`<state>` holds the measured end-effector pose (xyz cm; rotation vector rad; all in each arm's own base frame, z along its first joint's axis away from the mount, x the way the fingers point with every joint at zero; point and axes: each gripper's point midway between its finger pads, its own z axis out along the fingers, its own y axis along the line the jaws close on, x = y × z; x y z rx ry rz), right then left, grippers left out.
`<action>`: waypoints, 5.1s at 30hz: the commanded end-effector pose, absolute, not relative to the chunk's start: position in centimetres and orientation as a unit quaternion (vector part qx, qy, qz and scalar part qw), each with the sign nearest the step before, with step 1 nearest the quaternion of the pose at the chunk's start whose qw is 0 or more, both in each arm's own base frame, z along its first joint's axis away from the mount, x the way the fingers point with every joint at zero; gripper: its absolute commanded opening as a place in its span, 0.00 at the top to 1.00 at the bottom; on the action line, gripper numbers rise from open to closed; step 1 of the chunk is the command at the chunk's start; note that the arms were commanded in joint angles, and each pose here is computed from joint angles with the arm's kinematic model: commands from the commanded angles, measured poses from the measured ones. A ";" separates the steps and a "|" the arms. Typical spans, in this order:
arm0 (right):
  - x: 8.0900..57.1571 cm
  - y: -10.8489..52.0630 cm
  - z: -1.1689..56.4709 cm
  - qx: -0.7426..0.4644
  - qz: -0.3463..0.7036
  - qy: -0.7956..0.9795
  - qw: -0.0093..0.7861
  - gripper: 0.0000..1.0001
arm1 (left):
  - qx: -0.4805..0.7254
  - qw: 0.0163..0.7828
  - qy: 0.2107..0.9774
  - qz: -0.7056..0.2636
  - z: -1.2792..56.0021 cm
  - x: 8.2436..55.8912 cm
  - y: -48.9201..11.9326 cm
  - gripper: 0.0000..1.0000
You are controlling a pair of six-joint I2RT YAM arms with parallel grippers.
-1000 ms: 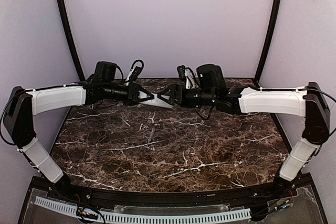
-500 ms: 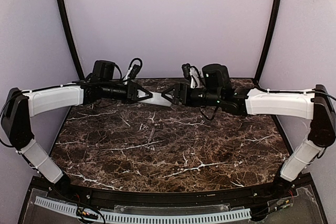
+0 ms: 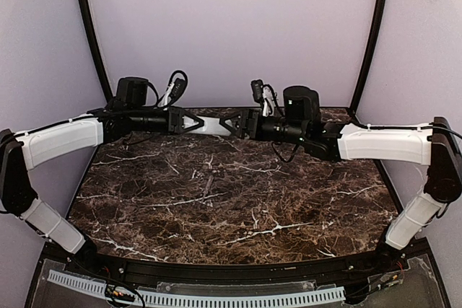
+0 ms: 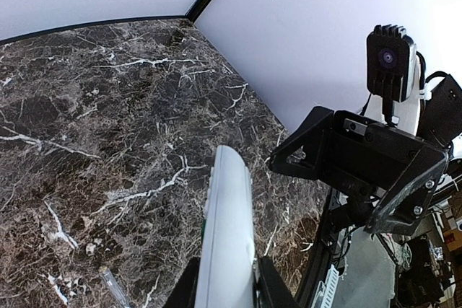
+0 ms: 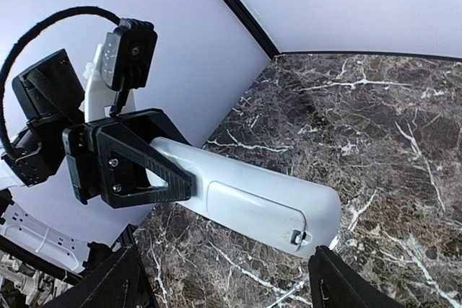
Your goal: Unload the batteries from the remote control
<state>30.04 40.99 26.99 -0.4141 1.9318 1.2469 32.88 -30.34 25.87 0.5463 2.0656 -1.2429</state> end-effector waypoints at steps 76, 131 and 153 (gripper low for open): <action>28.6 43.9 28.0 -0.208 0.570 0.693 0.389 0.20 | 0.221 0.355 0.761 -0.495 28.1 31.5 -30.2 1.00; 25.3 44.3 31.4 -0.266 0.615 0.624 0.403 0.20 | 0.215 0.355 0.771 -0.483 27.5 31.9 -30.0 1.00; 24.6 44.6 31.6 -0.277 0.619 0.617 0.399 0.20 | 0.224 0.362 0.759 -0.493 28.2 31.4 -30.0 1.00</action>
